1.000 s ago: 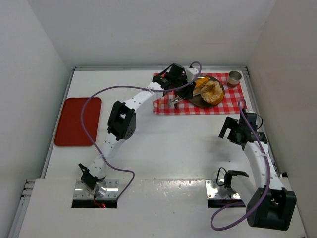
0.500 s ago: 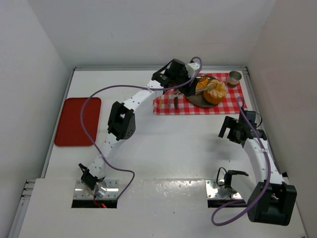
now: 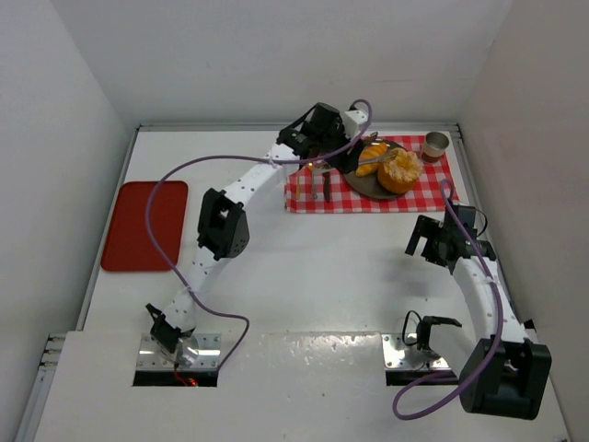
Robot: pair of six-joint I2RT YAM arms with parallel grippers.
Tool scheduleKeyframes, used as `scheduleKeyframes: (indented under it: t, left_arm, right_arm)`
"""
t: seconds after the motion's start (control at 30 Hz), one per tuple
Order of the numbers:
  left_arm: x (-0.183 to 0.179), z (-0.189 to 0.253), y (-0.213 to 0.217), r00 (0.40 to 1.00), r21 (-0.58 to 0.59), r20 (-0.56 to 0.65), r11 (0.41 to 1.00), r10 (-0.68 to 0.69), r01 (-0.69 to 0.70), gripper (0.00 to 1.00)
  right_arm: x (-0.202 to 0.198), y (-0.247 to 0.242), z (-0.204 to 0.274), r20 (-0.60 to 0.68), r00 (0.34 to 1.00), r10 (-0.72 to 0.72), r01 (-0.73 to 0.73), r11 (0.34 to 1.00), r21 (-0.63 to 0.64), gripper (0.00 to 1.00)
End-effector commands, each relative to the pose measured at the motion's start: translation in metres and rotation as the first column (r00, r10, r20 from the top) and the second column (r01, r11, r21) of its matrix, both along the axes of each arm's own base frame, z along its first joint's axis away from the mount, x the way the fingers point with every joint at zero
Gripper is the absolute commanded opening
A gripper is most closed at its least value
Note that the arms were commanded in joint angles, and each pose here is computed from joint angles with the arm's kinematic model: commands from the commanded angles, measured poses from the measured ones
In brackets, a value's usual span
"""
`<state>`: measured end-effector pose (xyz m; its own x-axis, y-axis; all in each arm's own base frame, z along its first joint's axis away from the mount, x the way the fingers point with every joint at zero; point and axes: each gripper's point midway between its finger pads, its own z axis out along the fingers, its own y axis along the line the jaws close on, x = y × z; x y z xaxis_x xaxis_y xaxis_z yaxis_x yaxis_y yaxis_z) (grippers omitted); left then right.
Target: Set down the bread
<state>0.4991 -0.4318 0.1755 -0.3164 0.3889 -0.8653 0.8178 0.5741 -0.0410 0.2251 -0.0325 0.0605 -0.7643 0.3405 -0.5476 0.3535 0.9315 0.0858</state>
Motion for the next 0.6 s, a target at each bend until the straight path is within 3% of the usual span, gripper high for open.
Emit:
scheduleKeyframes:
  t: [0.0,0.1,0.13,0.2,0.23,0.3,0.37,0.43,0.57]
  left_arm:
    - [0.015,0.107,0.049,0.988,-0.085,0.133,0.994,0.084,-0.073,0.68]
    - [0.020,0.118,0.101,0.982,-0.068,0.095,0.985,0.162,-0.156,0.68]
    - [0.033,0.103,0.140,0.973,-0.036,0.054,0.974,0.226,-0.225,0.68]
    - [0.033,0.123,0.191,0.948,-0.056,0.046,0.948,0.316,-0.313,0.66]
    - [0.041,0.102,0.242,0.915,-0.022,-0.009,0.915,0.402,-0.402,0.65]
    - [0.032,0.117,0.299,0.866,-0.030,-0.013,0.866,0.500,-0.500,0.64]
    - [0.022,0.086,0.373,0.776,0.031,-0.078,0.779,0.626,-0.626,0.62]
    - [0.005,0.081,0.420,0.715,0.041,-0.100,0.721,0.691,-0.691,0.62]
    - [-0.030,0.020,0.427,0.698,0.114,-0.235,0.732,0.677,-0.672,0.61]
  right_arm:
    - [0.021,0.000,0.022,0.103,0.995,-0.005,0.004,1.000,0.009,1.00]
    - [0.027,0.003,0.024,0.129,0.992,-0.002,-0.001,1.000,0.023,1.00]
    - [0.029,0.002,0.025,0.134,0.991,-0.007,0.004,1.000,0.023,1.00]
    - [0.037,0.003,0.027,0.162,0.987,-0.012,0.006,0.999,0.036,1.00]
    - [0.041,0.005,0.029,0.180,0.984,-0.011,0.002,0.999,0.048,1.00]
    - [0.049,0.007,0.030,0.208,0.978,-0.009,-0.004,0.998,0.062,0.99]
    - [0.052,0.013,0.025,0.212,0.977,-0.011,-0.010,0.995,0.095,0.99]
    - [0.055,0.018,0.022,0.221,0.975,-0.017,-0.011,0.992,0.124,0.97]
    - [0.057,0.027,0.012,0.198,0.980,-0.021,-0.011,0.987,0.160,0.97]
